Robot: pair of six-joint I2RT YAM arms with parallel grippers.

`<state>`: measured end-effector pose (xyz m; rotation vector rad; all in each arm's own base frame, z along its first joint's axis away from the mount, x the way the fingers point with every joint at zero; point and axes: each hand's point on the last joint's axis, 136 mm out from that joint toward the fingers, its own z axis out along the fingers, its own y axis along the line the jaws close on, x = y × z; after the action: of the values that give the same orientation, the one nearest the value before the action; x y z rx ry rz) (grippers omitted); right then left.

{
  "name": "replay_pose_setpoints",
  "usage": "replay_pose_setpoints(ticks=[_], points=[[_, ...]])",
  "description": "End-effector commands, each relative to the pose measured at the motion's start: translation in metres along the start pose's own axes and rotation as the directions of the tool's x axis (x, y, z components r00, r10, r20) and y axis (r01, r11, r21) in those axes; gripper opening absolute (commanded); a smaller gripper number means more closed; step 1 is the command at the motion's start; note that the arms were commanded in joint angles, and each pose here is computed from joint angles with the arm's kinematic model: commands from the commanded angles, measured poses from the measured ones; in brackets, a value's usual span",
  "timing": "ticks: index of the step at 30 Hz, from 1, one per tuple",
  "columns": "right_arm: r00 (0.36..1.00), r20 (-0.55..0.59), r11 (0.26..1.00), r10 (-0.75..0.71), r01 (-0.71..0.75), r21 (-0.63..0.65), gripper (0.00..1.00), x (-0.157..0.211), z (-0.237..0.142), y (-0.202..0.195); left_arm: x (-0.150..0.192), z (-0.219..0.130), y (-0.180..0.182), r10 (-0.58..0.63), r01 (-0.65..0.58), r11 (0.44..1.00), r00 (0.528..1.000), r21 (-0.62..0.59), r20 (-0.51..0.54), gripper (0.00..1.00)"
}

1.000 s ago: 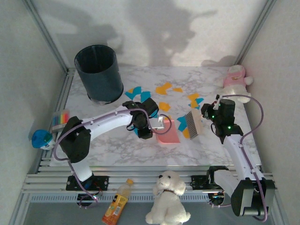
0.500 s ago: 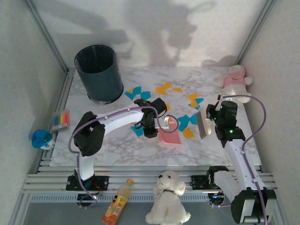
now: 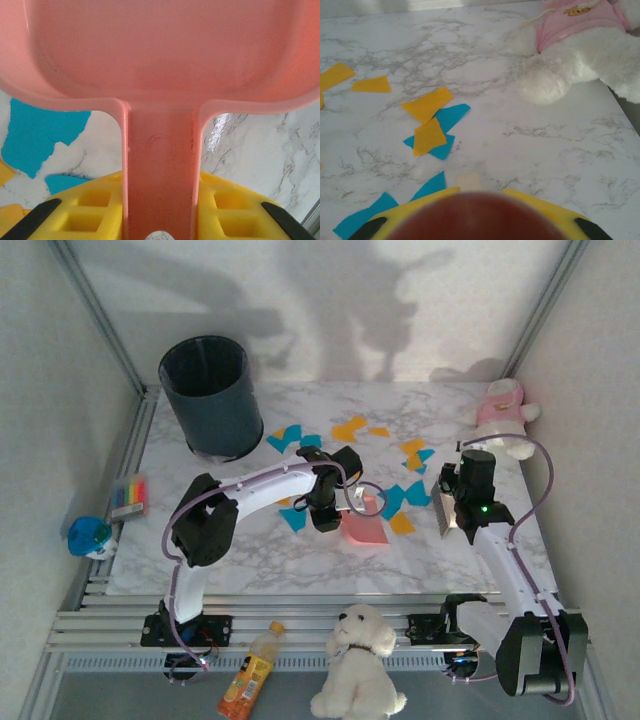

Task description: Sweep away the paper scraps from the table

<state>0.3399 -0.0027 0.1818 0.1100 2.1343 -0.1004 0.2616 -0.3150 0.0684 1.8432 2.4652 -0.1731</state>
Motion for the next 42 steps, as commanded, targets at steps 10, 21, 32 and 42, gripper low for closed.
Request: replay_pose_setpoints(ticks=[10,21,32,42], points=[[0.998,0.026,0.990,-0.065,0.068,-0.121,0.00,-0.005,-0.006,0.036,0.004,0.004,0.000,-0.028,0.028,1.000,0.998,0.000,-0.056,0.00],[0.994,-0.041,0.971,-0.101,0.090,-0.223,0.00,0.021,-0.021,0.061,-0.002,0.007,0.006,-0.040,0.039,0.999,0.998,-0.012,-0.052,0.00],[0.995,-0.080,0.937,-0.055,0.024,-0.348,0.00,0.028,-0.033,0.087,-0.006,0.007,0.006,-0.033,0.032,0.999,0.999,-0.004,-0.038,0.00],[0.999,-0.037,0.908,-0.007,-0.009,-0.419,0.00,0.013,-0.048,0.098,-0.006,0.006,0.004,-0.035,0.035,0.999,0.999,-0.002,-0.029,0.00]])
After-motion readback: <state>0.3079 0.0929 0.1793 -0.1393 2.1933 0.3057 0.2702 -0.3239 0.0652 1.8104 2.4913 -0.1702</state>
